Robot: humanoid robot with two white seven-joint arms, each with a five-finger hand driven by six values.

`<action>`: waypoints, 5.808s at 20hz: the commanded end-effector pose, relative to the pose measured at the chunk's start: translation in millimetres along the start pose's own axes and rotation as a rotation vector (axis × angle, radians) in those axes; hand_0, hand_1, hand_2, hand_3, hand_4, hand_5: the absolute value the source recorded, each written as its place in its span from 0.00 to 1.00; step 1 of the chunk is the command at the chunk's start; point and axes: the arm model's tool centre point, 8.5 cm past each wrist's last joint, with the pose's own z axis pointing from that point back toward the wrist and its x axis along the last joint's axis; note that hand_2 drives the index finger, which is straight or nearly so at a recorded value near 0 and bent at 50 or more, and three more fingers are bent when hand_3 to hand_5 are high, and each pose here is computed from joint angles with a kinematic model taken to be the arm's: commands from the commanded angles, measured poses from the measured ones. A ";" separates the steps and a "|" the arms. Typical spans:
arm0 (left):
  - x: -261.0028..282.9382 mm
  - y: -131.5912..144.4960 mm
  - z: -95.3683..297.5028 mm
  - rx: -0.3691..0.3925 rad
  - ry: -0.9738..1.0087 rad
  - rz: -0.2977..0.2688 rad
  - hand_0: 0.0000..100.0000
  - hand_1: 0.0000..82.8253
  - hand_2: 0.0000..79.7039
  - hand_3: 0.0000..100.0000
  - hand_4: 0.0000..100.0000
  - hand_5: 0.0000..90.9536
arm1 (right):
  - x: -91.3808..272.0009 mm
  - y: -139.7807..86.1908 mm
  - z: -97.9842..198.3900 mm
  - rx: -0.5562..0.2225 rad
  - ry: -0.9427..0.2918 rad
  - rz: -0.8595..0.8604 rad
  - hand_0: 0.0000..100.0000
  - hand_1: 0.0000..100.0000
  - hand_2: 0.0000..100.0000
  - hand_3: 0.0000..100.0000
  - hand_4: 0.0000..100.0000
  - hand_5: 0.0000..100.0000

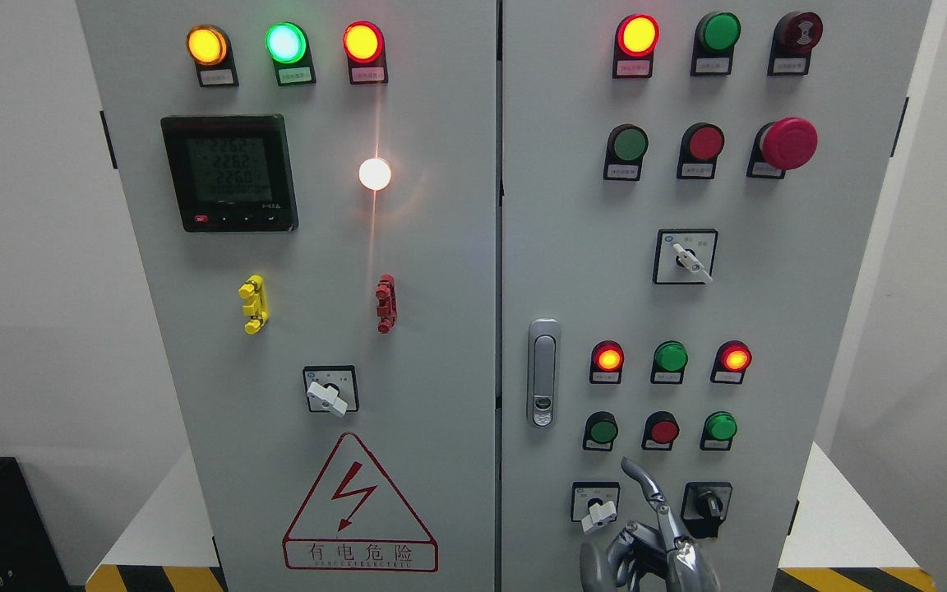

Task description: Release door handle

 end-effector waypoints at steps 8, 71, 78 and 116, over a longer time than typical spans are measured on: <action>-12.8 0.0 1.1 0.000 0.020 0.004 0.12 0.67 0.00 0.00 0.00 0.00 | 1.7 0.7 -2.7 -0.006 -0.035 0.356 0.56 0.32 0.09 0.85 0.90 0.91; -12.8 0.0 1.1 0.000 0.020 0.004 0.12 0.67 0.00 0.00 0.00 0.00 | -22.4 43.4 -72.2 0.049 -0.065 0.877 0.51 0.29 0.00 0.98 1.00 1.00; -12.8 0.0 1.1 0.000 0.020 0.004 0.12 0.67 0.00 0.00 0.00 0.00 | -21.2 42.4 -74.6 0.041 -0.064 0.894 0.51 0.30 0.00 0.98 1.00 1.00; -12.8 0.0 1.1 0.000 0.020 0.004 0.12 0.67 0.00 0.00 0.00 0.00 | -26.3 45.4 -77.4 0.044 -0.044 0.938 0.52 0.31 0.00 1.00 1.00 1.00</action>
